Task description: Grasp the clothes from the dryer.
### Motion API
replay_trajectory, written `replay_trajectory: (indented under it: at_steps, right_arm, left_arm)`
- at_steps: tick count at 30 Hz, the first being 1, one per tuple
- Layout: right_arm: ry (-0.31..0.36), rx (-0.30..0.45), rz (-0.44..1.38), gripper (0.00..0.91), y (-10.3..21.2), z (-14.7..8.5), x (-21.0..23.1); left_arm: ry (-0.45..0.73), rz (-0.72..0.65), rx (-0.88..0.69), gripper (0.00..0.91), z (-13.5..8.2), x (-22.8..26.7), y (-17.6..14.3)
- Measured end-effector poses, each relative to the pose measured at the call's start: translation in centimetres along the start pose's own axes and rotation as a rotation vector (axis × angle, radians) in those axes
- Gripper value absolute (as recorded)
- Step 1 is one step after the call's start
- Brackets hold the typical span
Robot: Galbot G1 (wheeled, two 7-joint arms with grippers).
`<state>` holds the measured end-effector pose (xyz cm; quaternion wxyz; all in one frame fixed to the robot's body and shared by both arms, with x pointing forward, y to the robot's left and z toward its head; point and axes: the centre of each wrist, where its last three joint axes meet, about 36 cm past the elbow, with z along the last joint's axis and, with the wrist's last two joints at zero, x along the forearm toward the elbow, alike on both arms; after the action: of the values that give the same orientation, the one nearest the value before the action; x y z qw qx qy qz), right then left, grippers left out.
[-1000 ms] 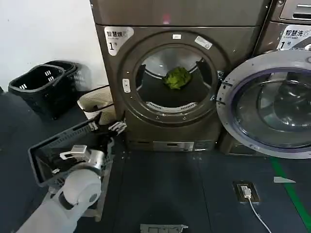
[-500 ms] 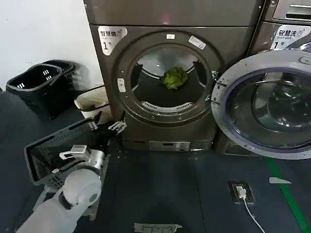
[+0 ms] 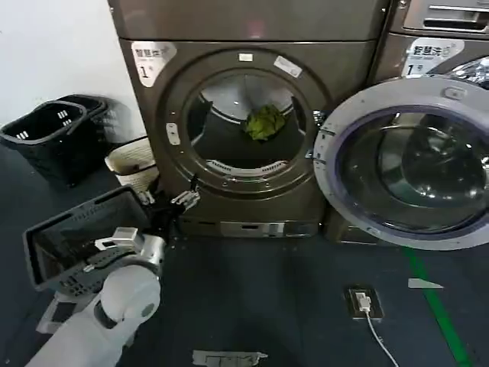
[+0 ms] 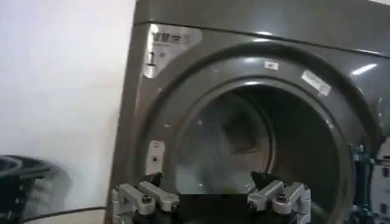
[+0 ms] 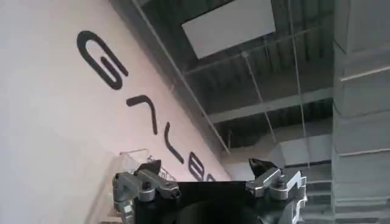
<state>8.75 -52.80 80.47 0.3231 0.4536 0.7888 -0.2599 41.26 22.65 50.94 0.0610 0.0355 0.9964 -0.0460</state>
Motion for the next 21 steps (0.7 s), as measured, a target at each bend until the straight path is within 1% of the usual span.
replay_trajectory:
  at_steps: [21]
  right_arm:
    - [-0.028,-0.002,0.006,0.907,-0.2,0.0,-0.01]
  left_arm:
    - [0.0,0.001,0.0,0.907,0.0,0.25,-0.1]
